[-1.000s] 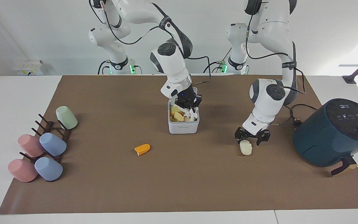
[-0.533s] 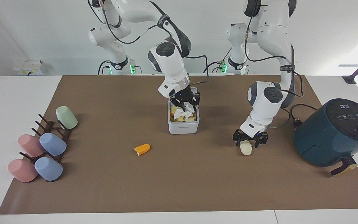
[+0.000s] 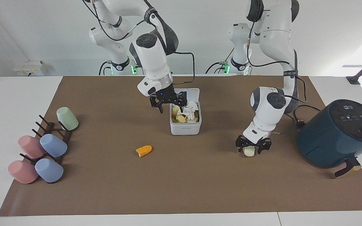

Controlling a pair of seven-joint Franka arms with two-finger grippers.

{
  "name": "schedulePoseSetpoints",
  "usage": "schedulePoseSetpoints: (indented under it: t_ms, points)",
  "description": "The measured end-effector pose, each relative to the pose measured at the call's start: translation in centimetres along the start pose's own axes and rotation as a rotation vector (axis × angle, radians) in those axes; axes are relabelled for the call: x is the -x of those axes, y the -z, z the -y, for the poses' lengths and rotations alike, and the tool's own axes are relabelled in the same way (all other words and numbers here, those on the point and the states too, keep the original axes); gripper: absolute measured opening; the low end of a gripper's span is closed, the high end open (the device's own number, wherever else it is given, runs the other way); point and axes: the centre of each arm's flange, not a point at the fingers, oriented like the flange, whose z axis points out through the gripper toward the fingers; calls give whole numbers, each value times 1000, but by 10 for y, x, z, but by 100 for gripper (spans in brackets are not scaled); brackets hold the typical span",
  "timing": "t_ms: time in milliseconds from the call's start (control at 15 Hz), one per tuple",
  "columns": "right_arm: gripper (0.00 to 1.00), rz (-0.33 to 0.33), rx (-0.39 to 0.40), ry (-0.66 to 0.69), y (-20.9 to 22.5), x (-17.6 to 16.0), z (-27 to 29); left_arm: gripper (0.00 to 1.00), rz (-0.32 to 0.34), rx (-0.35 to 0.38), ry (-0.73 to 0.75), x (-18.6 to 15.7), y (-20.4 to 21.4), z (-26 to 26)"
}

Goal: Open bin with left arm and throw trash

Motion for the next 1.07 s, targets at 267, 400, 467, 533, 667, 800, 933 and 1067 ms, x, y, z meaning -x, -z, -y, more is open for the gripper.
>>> schedulePoseSetpoints:
  t_ms: [267, 400, 467, 533, 667, 800, 933, 1067]
  points:
    - [100, 0, 57, 44, 23, -33, -62, 62, 4, -1, -1, 0, -1, 0]
    - [100, 3, 81, 58, 31, -48, -94, 39, 7, -1, -1, -1, 1, 0]
    - [100, 5, 95, 70, 34, -55, -109, 30, 14, -1, -1, -3, 4, 0]
    - [100, 9, 105, 81, 36, -60, -122, 20, 18, -1, 0, -6, 7, 0]
    - [100, 12, 113, 84, 38, -68, -142, 17, 29, 2, 9, -12, 17, 2]
    - [100, 14, 115, 81, 38, -69, -146, 17, 61, 29, 47, -24, 39, -1]
    - [100, 20, 121, 43, 31, -70, -147, 15, 101, 59, 111, -40, 76, -11]
    - [100, 9, 141, -27, 19, -74, -150, 12, 110, 102, 182, -48, 124, -48]
